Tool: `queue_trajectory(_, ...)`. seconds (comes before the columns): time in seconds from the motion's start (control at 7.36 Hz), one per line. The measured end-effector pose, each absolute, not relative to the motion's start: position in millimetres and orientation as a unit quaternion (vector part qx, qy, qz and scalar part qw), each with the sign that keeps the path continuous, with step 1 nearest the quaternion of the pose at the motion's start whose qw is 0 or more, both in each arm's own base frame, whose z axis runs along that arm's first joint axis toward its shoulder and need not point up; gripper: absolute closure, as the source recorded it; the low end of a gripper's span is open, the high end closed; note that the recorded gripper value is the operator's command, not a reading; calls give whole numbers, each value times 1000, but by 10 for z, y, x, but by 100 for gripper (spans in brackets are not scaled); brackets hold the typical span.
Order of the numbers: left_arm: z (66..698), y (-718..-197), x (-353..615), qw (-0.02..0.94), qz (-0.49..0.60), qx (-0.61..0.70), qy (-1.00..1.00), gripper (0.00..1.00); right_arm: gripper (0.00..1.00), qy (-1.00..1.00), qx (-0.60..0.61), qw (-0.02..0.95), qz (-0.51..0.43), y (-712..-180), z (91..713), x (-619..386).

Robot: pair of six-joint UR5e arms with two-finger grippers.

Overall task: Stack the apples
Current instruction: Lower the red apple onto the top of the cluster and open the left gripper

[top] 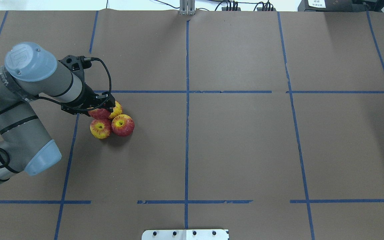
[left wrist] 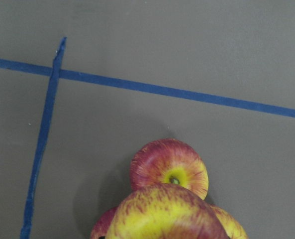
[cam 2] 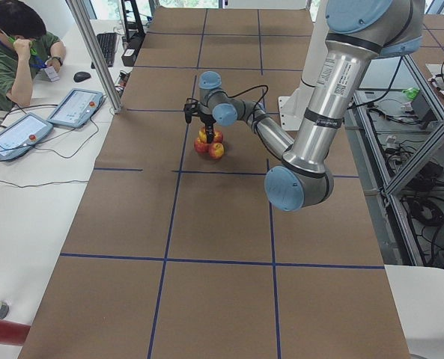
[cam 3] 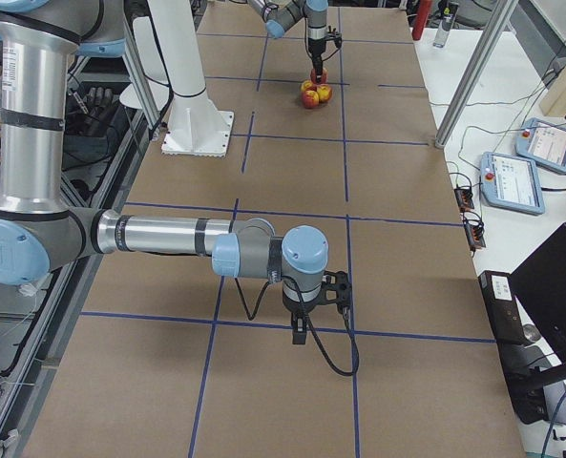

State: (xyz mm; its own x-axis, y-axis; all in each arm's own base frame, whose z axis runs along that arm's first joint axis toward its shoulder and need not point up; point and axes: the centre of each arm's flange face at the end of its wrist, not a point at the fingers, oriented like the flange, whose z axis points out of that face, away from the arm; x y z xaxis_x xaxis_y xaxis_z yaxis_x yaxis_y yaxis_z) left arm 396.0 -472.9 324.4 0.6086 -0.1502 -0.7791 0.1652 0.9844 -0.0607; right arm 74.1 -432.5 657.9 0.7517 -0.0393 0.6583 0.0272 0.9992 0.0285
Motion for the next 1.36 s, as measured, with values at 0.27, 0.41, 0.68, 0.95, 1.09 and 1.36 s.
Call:
queue_trajectory(0.27, 3244, -4711, 3999, 897, -87, 8, 433, 76, 0, -352, 9, 936, -18, -4325, 6579, 741)
queue_trajectory(0.41, 3239, -4685, 4035, 897, -84, 7, 433, 76, 0, -352, 9, 936, -18, -4325, 6580, 741)
queue_trajectory(0.68, 3218, -4632, 4115, 898, -77, 4, 434, 71, 0, -352, 9, 936, -18, -4325, 6579, 741)
queue_trajectory(0.95, 3232, -4625, 4141, 898, -76, 3, 433, 55, 0, -352, 9, 936, -18, -4325, 6579, 741)
queue_trajectory(1.09, 3246, -4627, 4148, 899, -76, 2, 432, 41, 0, -352, 9, 936, -18, -4325, 6580, 741)
queue_trajectory(1.36, 3250, -4627, 4150, 899, -76, 1, 431, 7, 0, -352, 9, 936, -18, -4325, 6579, 741)
